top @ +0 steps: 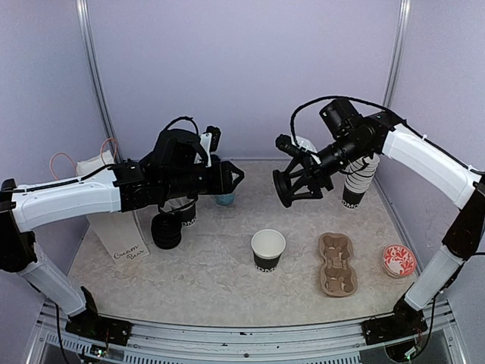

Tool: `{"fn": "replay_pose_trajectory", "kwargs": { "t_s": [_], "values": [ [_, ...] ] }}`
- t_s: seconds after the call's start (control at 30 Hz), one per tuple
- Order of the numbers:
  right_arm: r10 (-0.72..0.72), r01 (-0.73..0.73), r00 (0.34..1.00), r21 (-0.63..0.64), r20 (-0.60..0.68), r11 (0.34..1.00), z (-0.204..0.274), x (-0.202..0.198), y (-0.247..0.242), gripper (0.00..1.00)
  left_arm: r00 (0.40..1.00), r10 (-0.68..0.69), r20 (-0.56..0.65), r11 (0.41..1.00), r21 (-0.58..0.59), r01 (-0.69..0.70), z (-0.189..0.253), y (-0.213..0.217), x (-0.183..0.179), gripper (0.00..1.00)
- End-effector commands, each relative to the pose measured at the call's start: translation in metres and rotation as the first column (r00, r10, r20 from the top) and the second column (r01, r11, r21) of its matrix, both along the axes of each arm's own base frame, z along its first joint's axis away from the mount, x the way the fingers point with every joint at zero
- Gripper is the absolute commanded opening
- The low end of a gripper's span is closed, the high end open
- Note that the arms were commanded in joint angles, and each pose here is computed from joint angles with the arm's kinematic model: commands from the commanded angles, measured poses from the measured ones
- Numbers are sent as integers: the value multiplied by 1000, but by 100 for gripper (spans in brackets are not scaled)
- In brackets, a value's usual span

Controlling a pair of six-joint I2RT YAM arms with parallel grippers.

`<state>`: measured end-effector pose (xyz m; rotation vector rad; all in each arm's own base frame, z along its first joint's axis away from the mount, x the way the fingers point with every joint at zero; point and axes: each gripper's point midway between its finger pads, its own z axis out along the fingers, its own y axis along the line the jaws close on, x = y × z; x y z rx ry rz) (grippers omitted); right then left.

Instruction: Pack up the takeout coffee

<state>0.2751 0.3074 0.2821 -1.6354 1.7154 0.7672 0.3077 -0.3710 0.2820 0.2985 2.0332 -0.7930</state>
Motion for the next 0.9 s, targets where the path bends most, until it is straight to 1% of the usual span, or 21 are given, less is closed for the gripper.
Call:
{"fn": "replay_pose_trajectory", "kwargs": {
  "t_s": [0.0,0.07,0.13,0.33,0.47,0.87],
  "values": [
    [89,-83,996,-228,17,970,-41,-21,-1,71,997,82,-13,997,11,-82,-2,21,8,47],
    [108,-98,994,-288,18,953,-54,-26,2,71,996,86,-13,996,8,-86,-1,22,8,47],
    [119,-108,993,-320,15,941,-63,-28,7,71,997,79,-4,997,-2,-79,2,21,7,47],
    [141,-137,990,-344,-15,929,-78,-33,19,70,995,95,25,995,-24,-95,13,28,7,48],
    [159,-161,987,-388,-37,907,-88,-36,21,69,994,104,28,994,-22,-103,13,34,7,49],
    [175,-191,982,-453,-77,871,-109,-34,29,68,992,121,24,992,-25,-121,7,44,7,49]
  ]
}}
